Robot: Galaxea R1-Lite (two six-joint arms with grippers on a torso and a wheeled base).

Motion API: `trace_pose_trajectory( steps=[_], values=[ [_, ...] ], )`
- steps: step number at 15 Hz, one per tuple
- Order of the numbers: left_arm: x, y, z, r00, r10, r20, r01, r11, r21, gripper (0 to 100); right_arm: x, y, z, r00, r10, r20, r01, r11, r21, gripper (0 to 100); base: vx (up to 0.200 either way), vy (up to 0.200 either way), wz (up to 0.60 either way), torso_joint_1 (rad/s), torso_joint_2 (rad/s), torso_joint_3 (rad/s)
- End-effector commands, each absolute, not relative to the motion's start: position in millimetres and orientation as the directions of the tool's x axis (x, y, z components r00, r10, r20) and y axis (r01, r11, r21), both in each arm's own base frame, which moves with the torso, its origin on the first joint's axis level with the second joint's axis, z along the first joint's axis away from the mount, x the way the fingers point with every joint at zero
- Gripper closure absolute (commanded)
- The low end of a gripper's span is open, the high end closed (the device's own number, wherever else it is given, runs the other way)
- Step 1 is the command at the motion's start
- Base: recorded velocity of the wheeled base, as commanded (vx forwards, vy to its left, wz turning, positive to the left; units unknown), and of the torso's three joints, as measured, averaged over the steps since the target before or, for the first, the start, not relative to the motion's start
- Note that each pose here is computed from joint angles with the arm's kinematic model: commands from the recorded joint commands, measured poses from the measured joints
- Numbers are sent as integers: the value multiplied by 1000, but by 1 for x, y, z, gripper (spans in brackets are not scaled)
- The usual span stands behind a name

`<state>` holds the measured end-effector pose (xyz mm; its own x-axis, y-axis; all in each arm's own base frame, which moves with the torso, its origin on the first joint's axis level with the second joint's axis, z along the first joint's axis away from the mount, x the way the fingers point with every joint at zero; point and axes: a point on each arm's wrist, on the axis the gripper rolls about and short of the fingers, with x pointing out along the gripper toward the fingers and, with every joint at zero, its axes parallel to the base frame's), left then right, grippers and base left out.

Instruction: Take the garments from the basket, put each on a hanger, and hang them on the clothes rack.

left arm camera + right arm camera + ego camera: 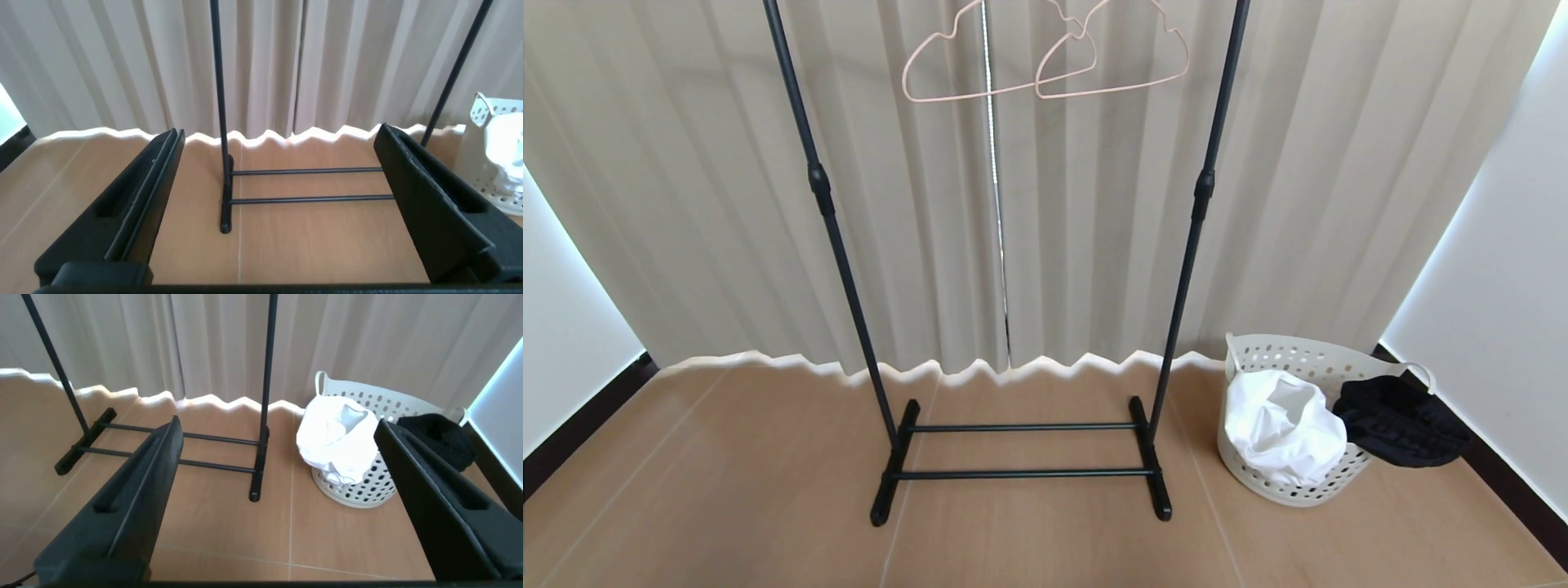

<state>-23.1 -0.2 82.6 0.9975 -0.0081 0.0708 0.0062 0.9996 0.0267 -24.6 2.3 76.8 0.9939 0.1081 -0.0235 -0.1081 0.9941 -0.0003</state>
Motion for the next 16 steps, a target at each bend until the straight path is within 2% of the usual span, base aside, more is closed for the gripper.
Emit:
trace_pose_trajectory(
  steps=[1,4,6,13,16],
  values=[
    [-23,0,83,997,-8,71,6,1000,27,0,-25,2,77,994,109,-23,-109,994,-1,0,0,0,-600,7,71,76],
    [-23,0,83,997,-8,71,6,1000,27,0,-25,2,77,994,109,-23,-109,994,-1,0,0,0,-600,-1,28,22],
    [-23,0,83,997,-9,71,7,1000,28,0,-25,2,77,994,109,-23,-109,994,-1,0,0,0,0,0,0,0],
    [-23,0,83,997,-9,71,7,1000,30,0,-25,2,77,994,109,-23,-109,994,-1,0,200,0,0,0,2,7],
    [-23,0,83,997,-8,71,6,1000,28,0,-25,2,77,994,109,-23,-109,994,-1,0,0,-200,0,4,2,1]
  ],
)
